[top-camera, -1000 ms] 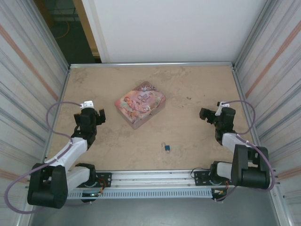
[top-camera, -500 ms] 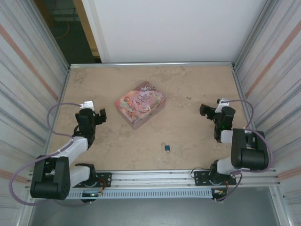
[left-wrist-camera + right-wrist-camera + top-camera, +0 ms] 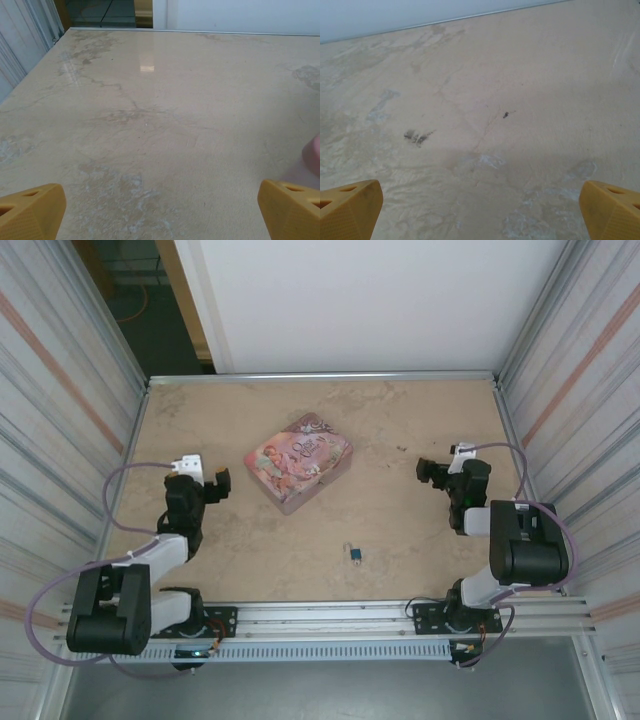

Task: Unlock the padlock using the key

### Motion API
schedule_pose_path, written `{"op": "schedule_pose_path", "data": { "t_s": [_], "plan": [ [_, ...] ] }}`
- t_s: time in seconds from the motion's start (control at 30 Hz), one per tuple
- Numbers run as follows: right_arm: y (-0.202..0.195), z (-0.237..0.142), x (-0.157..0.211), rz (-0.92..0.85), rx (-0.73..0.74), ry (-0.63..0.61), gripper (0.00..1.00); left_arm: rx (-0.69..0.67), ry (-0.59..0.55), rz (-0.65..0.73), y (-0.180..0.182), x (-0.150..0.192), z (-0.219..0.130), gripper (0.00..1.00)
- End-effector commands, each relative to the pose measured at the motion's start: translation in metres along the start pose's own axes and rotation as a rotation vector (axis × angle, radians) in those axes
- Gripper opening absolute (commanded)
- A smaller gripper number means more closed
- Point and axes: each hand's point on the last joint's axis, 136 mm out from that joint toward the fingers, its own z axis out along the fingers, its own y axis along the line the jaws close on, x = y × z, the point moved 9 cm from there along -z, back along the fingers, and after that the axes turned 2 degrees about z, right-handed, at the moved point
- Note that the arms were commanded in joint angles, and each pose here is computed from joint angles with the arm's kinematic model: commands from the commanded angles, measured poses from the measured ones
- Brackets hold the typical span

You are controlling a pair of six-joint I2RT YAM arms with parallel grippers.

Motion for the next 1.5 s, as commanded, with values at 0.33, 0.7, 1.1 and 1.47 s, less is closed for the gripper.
{"op": "schedule_pose_path", "data": {
  "t_s": [0.33,0.7,1.1,1.47],
  "plan": [
    [-0.003,0.003,0.001,-0.033,0.043,0.018,0.99,0.083,-0.112,0.092,-0.007,0.004,0.018,0.99],
    [-0.002,0.003,0.001,-0.032,0.039,0.019,0.99,0.085,0.028,0.059,-0.002,0.006,0.05,0.99],
    [-0.002,0.003,0.002,-0.036,0.045,0.019,0.99,0.091,0.029,0.058,-0.002,0.005,0.049,0.99],
    [-0.001,0.003,0.002,-0.043,0.049,0.017,0.99,0.09,0.031,0.072,-0.004,0.005,0.05,0.99]
  ]
}}
